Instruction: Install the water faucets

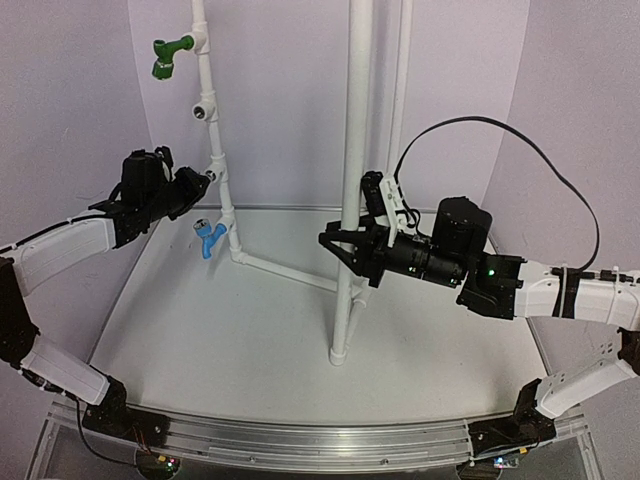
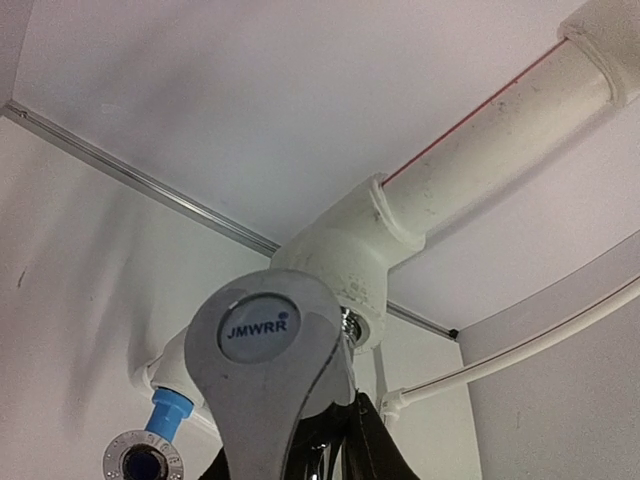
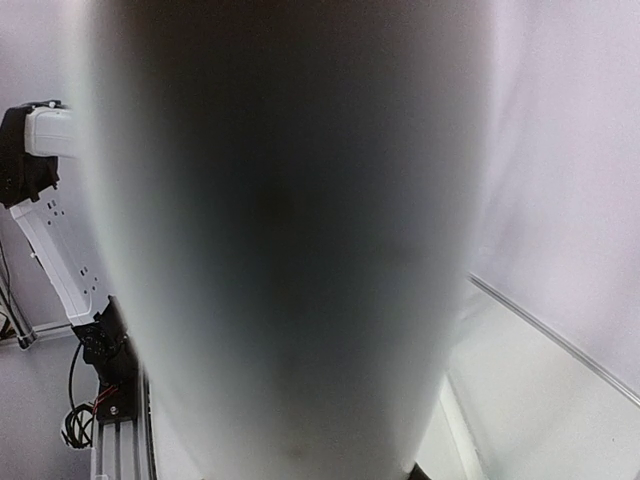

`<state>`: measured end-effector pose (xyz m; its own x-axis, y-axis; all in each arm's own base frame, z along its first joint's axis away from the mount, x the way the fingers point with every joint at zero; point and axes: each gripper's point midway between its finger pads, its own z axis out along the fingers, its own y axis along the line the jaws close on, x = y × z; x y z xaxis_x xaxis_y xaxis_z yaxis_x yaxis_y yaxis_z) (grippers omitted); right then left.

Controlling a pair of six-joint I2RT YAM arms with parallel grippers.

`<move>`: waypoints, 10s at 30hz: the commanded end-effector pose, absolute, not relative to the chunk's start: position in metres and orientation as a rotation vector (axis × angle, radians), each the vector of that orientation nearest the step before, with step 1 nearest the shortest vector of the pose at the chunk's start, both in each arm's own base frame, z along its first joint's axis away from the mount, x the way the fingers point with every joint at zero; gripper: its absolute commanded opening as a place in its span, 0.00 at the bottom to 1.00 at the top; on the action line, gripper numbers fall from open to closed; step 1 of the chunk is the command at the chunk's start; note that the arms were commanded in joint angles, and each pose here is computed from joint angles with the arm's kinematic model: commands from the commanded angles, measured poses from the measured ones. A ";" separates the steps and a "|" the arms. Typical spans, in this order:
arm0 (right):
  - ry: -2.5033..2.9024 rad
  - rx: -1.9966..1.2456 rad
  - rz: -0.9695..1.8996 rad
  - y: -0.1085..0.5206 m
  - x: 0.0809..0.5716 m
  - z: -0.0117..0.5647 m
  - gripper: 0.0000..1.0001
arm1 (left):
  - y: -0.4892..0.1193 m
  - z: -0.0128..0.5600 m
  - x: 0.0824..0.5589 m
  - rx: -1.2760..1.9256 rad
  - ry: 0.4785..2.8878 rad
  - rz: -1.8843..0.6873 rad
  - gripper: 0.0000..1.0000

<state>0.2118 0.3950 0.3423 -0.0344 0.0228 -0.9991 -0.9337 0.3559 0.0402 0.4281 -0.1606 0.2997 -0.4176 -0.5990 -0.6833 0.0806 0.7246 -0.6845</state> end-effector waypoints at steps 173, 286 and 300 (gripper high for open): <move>1.374 -0.899 1.318 0.415 0.173 0.372 0.00 | -0.118 0.339 0.352 -0.835 1.555 -1.923 0.98; 1.413 -0.919 1.281 0.422 0.174 0.366 0.00 | -0.135 0.289 0.445 0.247 2.163 0.042 0.12; 1.415 -0.917 1.280 0.422 0.173 0.366 0.00 | -0.132 0.306 0.435 0.322 2.006 0.282 0.08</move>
<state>0.2121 0.4053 0.3506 -0.0601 0.0245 -0.9979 -0.9371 0.3431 0.0649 0.4415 -0.1708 0.3025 -0.4354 0.1921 -0.8795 0.2486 0.9646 0.0876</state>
